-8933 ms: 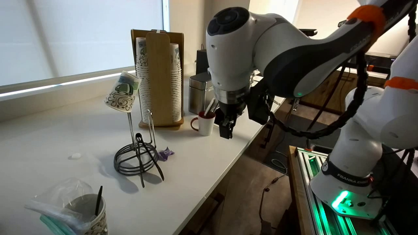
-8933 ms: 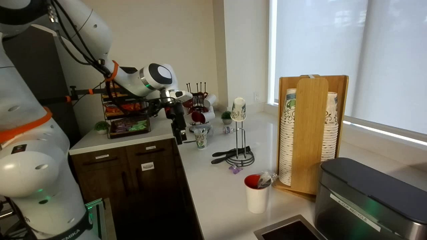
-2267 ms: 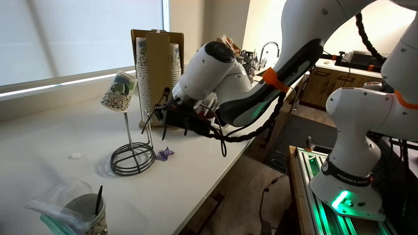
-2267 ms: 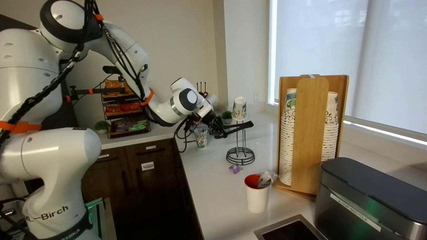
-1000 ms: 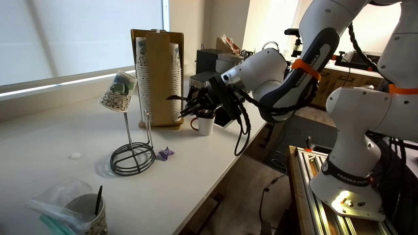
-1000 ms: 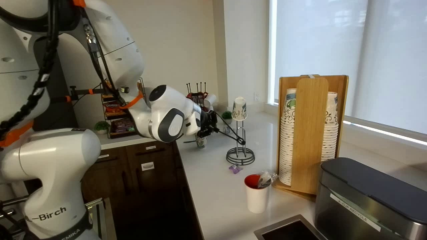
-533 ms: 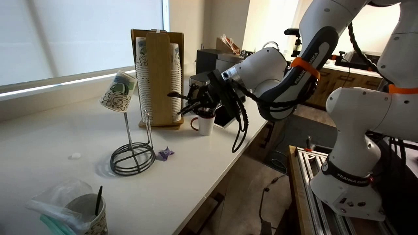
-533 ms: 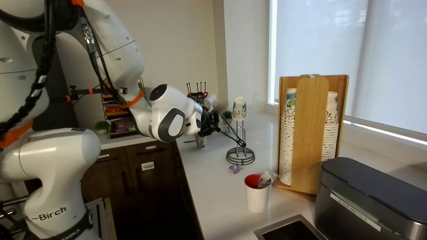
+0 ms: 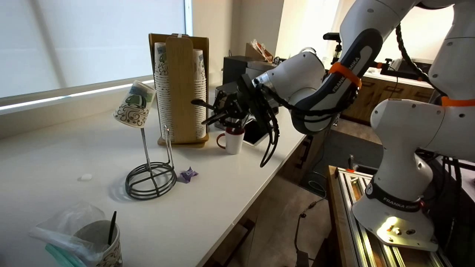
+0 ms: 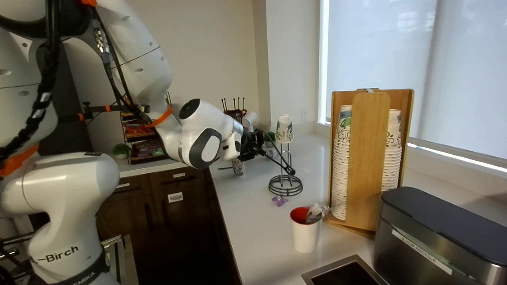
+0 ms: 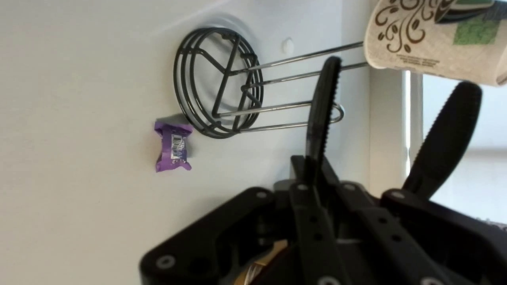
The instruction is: Put the tongs in the white mug
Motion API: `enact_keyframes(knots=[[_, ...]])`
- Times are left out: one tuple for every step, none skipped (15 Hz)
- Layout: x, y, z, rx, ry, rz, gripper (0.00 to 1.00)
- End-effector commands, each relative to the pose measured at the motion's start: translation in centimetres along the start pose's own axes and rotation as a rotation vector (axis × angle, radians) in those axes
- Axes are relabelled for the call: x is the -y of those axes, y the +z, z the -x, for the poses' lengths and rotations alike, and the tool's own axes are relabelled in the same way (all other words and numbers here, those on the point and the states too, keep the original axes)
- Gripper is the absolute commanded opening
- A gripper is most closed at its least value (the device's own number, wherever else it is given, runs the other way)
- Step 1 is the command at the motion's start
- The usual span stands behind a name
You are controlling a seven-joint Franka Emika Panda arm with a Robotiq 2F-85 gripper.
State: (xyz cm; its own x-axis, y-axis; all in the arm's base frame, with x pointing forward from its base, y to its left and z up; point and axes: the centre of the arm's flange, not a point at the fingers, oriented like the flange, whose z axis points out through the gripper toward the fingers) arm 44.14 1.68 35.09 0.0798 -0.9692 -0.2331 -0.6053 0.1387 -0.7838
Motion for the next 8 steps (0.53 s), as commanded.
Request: enact_keyframes(knots=[[0.1, -0.6, -1.5, 0.007, 0.116, -0.02, 0.02], [0.1, -0.8, -1.8, 0.017, 0.147, -0.026, 0.02], [0.2, -0.9, -2.0, 0.042, 0.183, -0.031, 0.02], [0.5, -1.2, -2.5, 0.069, 0.23, -0.031, 0.02], [0.4, -1.2, -2.7, 0.087, 0.26, -0.033, 0.02], [0.7, -1.6, -3.2, 0.113, 0.289, -0.034, 0.02], [0.8, -1.8, -3.5, 0.133, 0.317, -0.046, 0.02], [1.0, -1.9, -4.2, 0.151, 0.348, -0.065, 0.02]])
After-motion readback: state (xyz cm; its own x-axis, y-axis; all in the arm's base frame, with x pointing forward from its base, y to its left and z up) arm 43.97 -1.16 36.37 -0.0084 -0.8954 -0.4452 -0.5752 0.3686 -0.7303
